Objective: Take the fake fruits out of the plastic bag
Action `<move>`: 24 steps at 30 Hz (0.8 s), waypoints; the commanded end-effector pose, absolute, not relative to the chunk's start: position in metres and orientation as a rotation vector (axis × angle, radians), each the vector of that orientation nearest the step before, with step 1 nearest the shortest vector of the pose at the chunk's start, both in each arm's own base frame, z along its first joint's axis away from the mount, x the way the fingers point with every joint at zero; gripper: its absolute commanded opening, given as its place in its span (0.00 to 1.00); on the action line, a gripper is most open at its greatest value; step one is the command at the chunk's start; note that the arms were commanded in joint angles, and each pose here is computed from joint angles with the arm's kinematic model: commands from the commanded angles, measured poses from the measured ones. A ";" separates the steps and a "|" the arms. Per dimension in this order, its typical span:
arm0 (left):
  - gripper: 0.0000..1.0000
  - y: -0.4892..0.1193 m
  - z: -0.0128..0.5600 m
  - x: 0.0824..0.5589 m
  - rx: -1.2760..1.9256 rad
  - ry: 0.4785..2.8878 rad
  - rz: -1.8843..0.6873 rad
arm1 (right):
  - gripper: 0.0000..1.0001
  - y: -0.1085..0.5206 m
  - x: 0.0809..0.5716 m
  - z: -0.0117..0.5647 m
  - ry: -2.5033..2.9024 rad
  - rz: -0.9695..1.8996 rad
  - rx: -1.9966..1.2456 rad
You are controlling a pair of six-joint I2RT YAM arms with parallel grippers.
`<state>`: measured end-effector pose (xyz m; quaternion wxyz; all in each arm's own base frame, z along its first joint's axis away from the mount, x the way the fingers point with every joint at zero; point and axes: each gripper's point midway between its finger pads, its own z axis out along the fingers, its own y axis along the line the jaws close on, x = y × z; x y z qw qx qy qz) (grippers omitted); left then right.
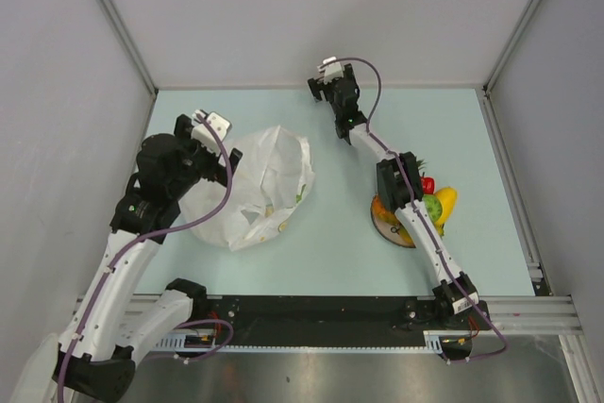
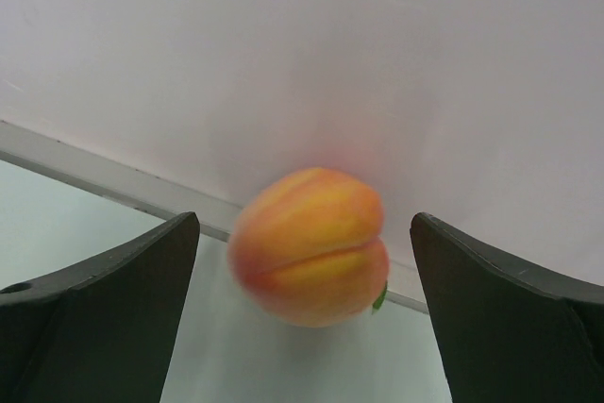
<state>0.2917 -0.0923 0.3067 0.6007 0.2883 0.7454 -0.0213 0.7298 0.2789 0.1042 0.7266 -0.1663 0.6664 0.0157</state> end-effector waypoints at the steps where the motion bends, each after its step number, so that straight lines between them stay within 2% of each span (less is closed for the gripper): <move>1: 1.00 -0.085 0.315 0.295 0.659 1.686 -0.002 | 1.00 0.271 0.733 0.118 1.397 -0.087 -0.422; 7: 1.00 -0.084 0.312 0.296 0.656 1.701 -0.002 | 0.99 0.283 0.729 0.104 1.398 -0.117 -0.572; 14: 1.00 -0.083 0.314 0.299 0.641 1.698 -0.003 | 0.96 0.310 0.718 0.091 1.394 -0.026 -0.769; 20: 1.00 -0.084 0.311 0.299 0.646 1.703 -0.008 | 0.85 0.311 0.716 0.081 1.389 -0.040 -0.856; 23: 1.00 -0.083 0.311 0.298 0.648 1.697 -0.007 | 0.77 0.313 0.715 0.076 1.393 -0.030 -0.907; 24: 1.00 -0.084 0.310 0.298 0.651 1.696 -0.009 | 0.71 0.313 0.714 0.073 1.397 -0.026 -0.917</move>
